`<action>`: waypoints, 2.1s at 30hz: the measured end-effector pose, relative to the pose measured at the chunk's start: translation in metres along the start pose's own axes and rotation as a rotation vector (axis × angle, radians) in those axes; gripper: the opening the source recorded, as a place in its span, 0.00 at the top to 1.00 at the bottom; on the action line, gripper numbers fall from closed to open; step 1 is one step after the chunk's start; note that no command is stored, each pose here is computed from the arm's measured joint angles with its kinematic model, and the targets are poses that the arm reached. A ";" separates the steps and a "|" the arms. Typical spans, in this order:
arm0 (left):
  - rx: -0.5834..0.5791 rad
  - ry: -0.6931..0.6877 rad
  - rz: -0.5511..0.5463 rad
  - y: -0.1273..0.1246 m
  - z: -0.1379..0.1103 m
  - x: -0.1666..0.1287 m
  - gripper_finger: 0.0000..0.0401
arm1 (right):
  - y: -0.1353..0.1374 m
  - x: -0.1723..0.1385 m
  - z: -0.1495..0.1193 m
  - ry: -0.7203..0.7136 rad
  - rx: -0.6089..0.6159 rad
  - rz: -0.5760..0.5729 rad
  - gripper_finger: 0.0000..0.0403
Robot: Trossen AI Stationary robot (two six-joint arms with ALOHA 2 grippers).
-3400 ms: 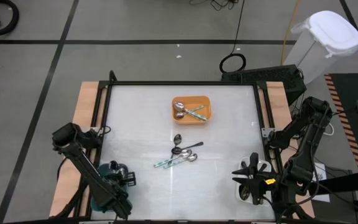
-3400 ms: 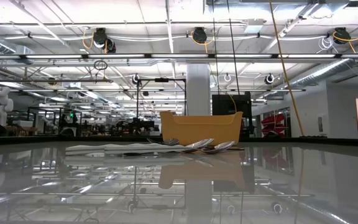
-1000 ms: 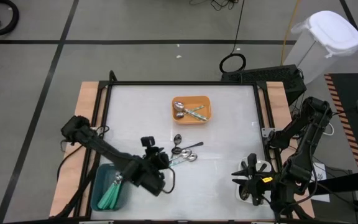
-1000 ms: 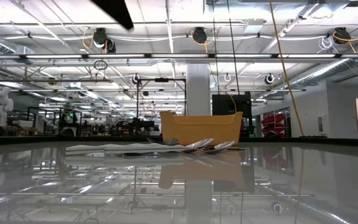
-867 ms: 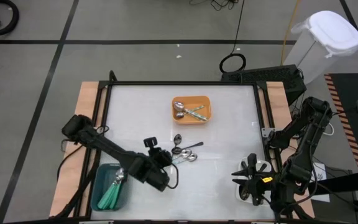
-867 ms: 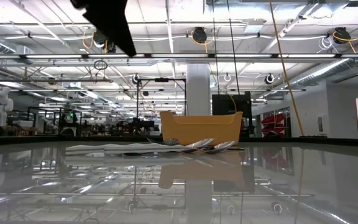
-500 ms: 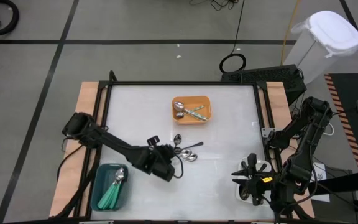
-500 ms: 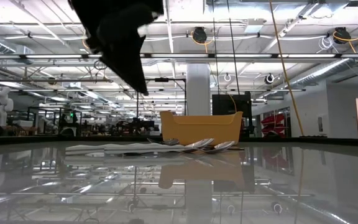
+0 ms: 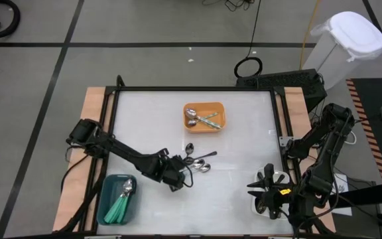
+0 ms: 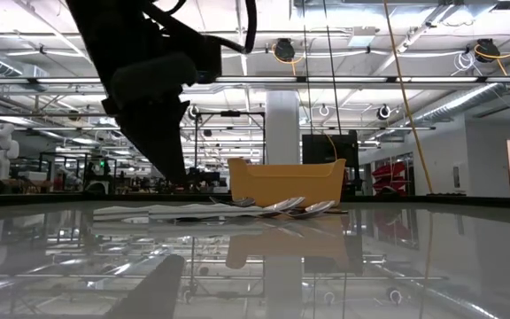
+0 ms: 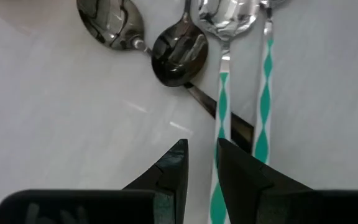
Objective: Sort silverware by color (type)
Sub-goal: Put the white patterned spoon into the yellow bin
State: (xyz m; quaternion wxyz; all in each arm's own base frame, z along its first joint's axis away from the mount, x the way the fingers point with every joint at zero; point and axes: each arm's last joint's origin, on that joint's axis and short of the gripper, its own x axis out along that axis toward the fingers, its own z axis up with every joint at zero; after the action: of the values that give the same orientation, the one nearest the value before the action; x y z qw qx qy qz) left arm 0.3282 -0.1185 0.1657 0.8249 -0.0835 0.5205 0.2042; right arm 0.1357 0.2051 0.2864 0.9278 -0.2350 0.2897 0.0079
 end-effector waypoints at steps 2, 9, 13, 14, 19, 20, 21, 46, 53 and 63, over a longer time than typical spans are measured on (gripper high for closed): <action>-0.012 -0.007 -0.003 -0.001 0.000 0.000 0.79 | 0.000 0.000 0.000 0.000 0.000 0.000 0.75; -0.004 0.070 -0.014 -0.007 -0.008 0.018 0.78 | 0.000 0.000 0.000 0.000 0.001 0.000 0.75; 0.007 0.087 0.001 -0.010 -0.011 0.028 0.78 | 0.000 0.000 0.000 0.000 0.000 0.000 0.75; 0.009 0.087 0.006 -0.010 -0.012 0.029 0.78 | 0.000 0.000 0.000 0.001 0.000 0.000 0.75; 0.028 0.058 0.044 -0.012 -0.014 0.031 0.78 | 0.000 0.000 0.000 0.002 -0.005 -0.001 0.75; 0.036 0.055 0.045 -0.012 -0.014 0.031 0.79 | 0.000 0.000 0.000 0.002 -0.005 -0.001 0.75; 0.037 0.055 0.043 -0.012 -0.014 0.031 0.79 | 0.000 0.000 0.000 0.002 -0.005 -0.001 0.75; 0.115 -0.071 0.049 -0.050 0.022 -0.038 0.94 | 0.000 0.000 0.000 -0.001 0.012 -0.003 0.75; 0.162 -0.304 0.124 -0.069 0.036 -0.085 0.94 | 0.000 0.000 0.002 -0.025 0.040 -0.025 0.75; 0.057 -0.678 0.312 -0.079 0.053 -0.111 0.94 | -0.004 0.013 0.002 -0.130 0.120 -0.215 0.75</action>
State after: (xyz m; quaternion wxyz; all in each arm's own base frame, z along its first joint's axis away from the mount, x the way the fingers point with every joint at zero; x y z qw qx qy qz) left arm 0.3636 -0.1987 0.2823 0.9113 0.0924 0.2296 0.3290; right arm 0.1484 0.2013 0.2826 0.9526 -0.2077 0.2020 -0.0935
